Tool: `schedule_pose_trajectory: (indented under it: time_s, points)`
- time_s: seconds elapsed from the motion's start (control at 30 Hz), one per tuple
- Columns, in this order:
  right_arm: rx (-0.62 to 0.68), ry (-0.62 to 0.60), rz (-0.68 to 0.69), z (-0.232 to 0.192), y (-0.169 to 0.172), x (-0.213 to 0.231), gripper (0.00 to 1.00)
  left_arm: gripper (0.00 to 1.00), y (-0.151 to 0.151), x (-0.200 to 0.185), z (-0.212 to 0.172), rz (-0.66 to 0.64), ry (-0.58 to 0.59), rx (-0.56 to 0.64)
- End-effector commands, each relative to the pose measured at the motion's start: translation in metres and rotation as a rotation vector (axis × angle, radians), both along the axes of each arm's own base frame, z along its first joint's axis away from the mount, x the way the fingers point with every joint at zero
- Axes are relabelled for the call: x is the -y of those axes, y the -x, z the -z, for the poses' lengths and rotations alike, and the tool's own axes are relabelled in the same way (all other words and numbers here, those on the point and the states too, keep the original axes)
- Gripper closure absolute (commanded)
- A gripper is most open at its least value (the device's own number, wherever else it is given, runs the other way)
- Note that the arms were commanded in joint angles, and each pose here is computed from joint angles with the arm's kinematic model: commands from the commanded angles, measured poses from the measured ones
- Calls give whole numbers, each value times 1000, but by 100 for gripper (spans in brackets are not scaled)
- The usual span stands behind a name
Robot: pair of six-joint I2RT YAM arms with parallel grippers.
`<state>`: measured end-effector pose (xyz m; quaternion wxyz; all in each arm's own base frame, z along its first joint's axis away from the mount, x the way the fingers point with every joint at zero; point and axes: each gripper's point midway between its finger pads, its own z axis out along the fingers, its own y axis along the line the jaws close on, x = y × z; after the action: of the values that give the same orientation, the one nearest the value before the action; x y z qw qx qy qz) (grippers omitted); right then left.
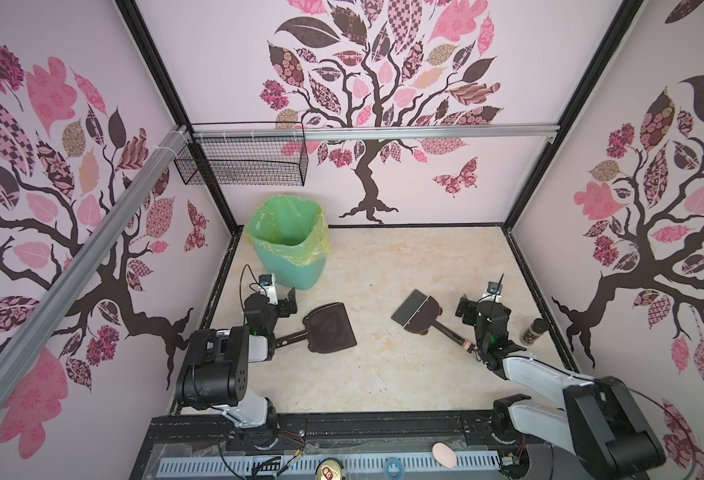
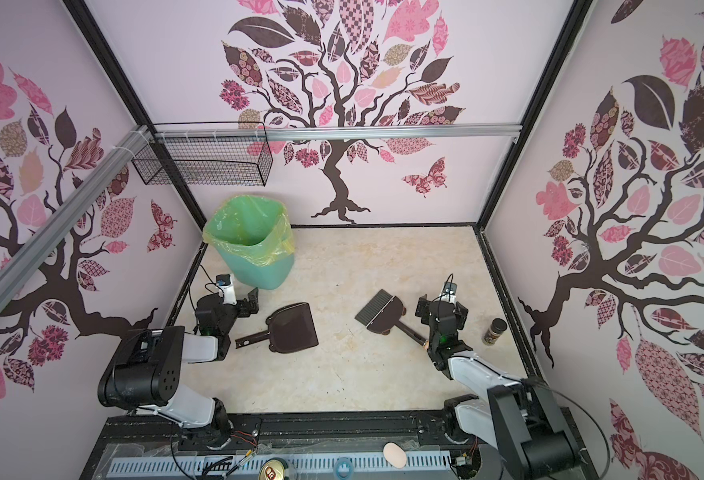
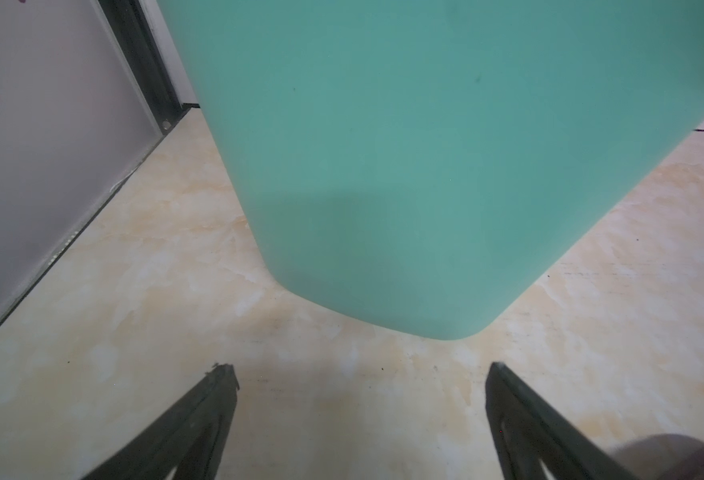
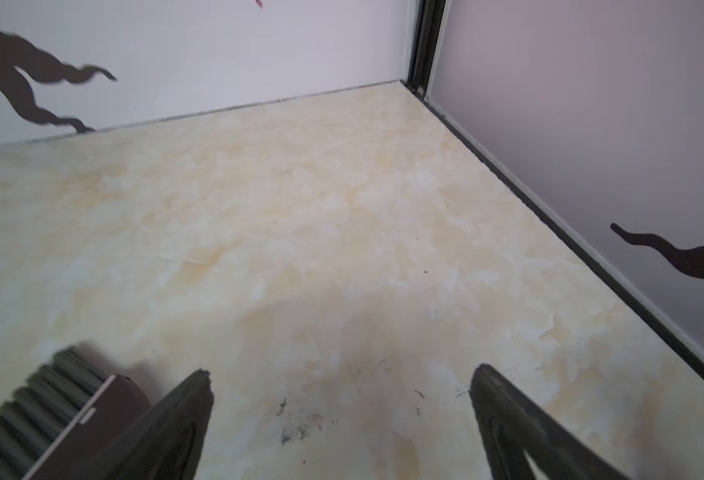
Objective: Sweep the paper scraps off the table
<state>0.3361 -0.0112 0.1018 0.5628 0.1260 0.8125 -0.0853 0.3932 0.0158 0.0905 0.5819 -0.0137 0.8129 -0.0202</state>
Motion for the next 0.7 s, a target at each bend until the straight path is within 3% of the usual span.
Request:
schedule_pose_trajectory:
  time_s: [0.0,0.1,0.23,0.43,0.57,0.67]
  points:
    - [252,73,35,-46,-21,7,0,3,-7,-1,-11,-7,-4,27]
    - [323,82,29,-40,-21,9,1,3,-7,-1,-12,-8,-6,29]
    - [252,28,-6,-30,-24,9,1,3,-8,0,-11,-5,-6,27]
    - [344,36,-39,-32,-15,7,1,3,-7,0,-11,-6,-6,27]
    - [188,30,-21,-13,-43,7,0,3,-7,0,-11,-6,-6,26]
    - [204,-17,-44,-13,-43,13,0,3,-7,0,-11,-6,-6,27]
